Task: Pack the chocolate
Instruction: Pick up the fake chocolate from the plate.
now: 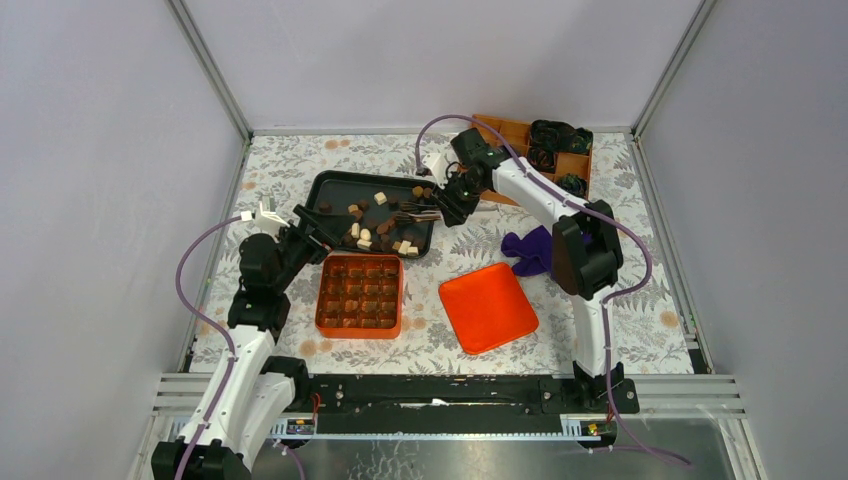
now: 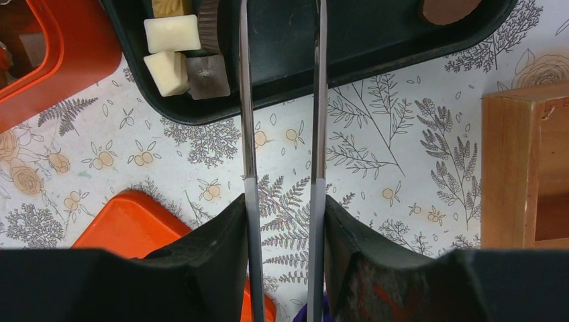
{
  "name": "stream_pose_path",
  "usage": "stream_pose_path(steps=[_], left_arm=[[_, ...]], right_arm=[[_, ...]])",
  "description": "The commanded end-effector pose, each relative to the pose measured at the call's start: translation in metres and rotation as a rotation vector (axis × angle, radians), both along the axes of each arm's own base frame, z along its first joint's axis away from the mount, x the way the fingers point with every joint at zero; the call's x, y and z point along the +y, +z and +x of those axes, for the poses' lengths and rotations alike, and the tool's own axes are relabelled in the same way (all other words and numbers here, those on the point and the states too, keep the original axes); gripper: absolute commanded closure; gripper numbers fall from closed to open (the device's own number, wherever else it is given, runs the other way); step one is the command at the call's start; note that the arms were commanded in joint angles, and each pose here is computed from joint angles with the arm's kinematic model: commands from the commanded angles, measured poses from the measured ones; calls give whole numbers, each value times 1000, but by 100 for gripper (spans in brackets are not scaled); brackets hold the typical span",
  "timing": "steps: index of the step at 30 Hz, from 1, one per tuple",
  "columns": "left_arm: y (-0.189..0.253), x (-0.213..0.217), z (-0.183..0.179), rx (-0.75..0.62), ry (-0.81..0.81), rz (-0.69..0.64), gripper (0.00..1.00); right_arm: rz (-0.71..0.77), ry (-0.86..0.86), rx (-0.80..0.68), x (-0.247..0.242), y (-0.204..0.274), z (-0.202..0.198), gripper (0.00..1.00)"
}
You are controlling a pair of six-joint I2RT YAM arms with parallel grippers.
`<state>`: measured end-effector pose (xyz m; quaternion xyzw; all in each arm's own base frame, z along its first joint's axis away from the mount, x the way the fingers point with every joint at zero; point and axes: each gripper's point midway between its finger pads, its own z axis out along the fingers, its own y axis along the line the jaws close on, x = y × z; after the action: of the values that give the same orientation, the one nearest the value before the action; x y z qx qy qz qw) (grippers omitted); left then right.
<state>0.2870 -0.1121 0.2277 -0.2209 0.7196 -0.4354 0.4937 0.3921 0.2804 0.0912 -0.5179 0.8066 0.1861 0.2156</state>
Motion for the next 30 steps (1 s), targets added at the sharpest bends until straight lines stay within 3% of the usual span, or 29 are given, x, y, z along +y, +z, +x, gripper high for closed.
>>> stream_pose_path(steps=[1, 5, 15, 30], left_arm=[[5, 1, 1, -28, -1, -9, 5], [4, 0, 1, -28, -5, -10, 5], [9, -1, 2, -36, -15, -13, 5], [15, -1, 0, -45, -19, -3, 6]], right_arm=[[4, 2, -41, 8, 13, 8, 54], [2, 1, -43, 7, 13, 8, 57], [35, -12, -78, 5, 29, 4, 82], [150, -26, -96, -4, 71, -17, 87]])
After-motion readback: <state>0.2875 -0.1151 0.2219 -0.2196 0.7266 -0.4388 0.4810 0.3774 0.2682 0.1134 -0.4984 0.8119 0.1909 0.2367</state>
